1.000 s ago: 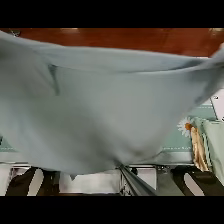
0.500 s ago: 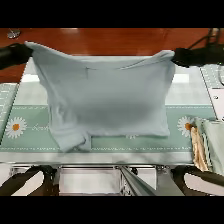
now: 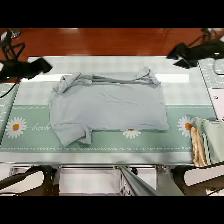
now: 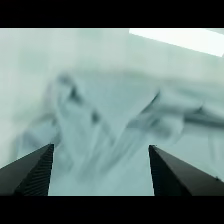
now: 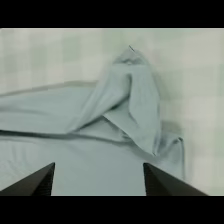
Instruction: Fold the shirts.
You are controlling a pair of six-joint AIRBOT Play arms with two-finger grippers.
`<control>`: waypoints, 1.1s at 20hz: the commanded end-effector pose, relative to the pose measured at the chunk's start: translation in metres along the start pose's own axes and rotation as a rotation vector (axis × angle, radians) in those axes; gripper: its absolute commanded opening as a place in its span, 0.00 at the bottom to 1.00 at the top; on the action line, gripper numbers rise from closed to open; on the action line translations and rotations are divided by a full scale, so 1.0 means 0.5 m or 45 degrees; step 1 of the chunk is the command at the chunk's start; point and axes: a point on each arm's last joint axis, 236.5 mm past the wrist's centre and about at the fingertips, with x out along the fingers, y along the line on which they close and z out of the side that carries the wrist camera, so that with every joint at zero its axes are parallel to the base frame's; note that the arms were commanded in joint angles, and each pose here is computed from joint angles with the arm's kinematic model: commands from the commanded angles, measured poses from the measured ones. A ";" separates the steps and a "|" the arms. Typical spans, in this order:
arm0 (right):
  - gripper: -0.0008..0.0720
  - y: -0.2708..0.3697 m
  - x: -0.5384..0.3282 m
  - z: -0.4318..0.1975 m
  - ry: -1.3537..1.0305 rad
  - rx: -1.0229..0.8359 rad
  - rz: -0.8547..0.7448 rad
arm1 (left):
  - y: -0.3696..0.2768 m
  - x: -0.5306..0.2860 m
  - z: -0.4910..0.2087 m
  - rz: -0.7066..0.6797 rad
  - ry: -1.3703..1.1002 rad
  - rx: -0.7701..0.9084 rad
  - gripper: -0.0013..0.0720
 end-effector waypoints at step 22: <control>0.87 -0.161 -0.045 -0.420 0.078 0.320 -0.001 | 0.038 0.035 -0.455 -0.327 0.515 -0.666 0.68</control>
